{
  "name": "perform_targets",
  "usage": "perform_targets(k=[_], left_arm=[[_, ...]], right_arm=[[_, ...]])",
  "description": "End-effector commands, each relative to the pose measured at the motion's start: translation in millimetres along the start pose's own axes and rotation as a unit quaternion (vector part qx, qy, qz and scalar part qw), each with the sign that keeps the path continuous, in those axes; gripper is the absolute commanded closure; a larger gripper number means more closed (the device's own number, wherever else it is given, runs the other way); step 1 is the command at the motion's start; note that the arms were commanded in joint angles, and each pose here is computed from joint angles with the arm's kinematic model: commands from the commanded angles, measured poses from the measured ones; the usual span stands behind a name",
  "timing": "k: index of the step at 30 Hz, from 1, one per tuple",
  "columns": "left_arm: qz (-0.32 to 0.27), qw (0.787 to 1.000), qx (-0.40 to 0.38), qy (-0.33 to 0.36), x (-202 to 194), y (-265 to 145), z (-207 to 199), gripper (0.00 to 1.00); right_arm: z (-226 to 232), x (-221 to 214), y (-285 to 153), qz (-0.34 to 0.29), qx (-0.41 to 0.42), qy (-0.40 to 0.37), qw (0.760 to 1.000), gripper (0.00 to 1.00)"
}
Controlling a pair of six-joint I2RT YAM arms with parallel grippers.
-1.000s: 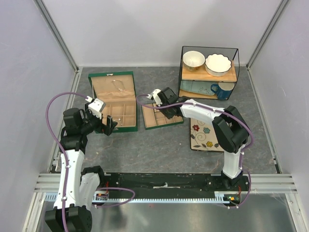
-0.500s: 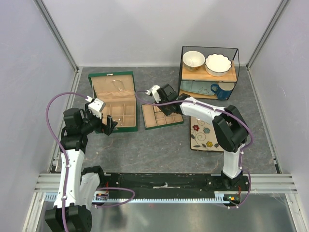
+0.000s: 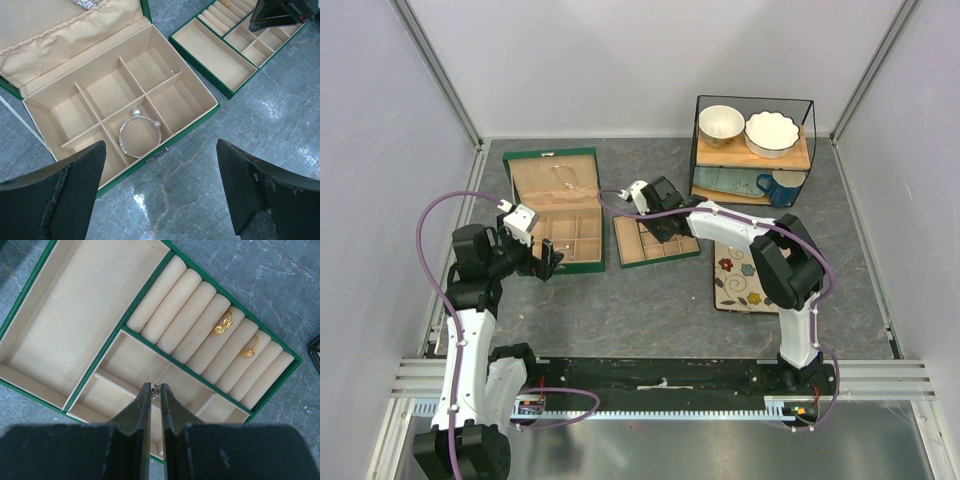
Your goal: Organize the mixed jewelry
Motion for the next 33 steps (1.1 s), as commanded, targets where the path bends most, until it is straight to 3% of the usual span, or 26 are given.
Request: perform_targets(k=[1,15,18,25,33], left_arm=[[-0.021,1.0,-0.007,0.003,8.1,-0.1,-0.9,0.02],[-0.023,1.0,-0.007,0.007,8.3,-1.9,-2.6,0.02],[-0.023,1.0,-0.006,0.007,7.9,-2.0,-2.4,0.02],[-0.024,1.0,-0.006,0.009,9.5,-2.5,-2.3,0.02],[-0.018,0.999,0.004,0.03,14.9,-8.1,-0.9,0.02]], right_arm=[[0.8,23.3,-0.5,-0.033,0.001,0.006,0.999,0.85],[9.5,27.5,10.7,-0.027,0.0,-0.006,1.0,0.84],[10.4,26.0,13.9,-0.024,0.001,-0.007,1.0,0.82],[8.5,31.4,8.4,-0.033,-0.001,-0.01,0.999,0.62],[3.2,49.5,-23.1,-0.063,-0.007,-0.004,0.998,0.6]])
Point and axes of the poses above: each gripper's point midway between its finger pads, its own y axis out along the fingers, its own z axis along the line the jaws close on, x = y × z, the point moved 5 cm from there along -y, back along the fingers, and after that the axes turned 13 degrees about -y, right-handed, at the moved point
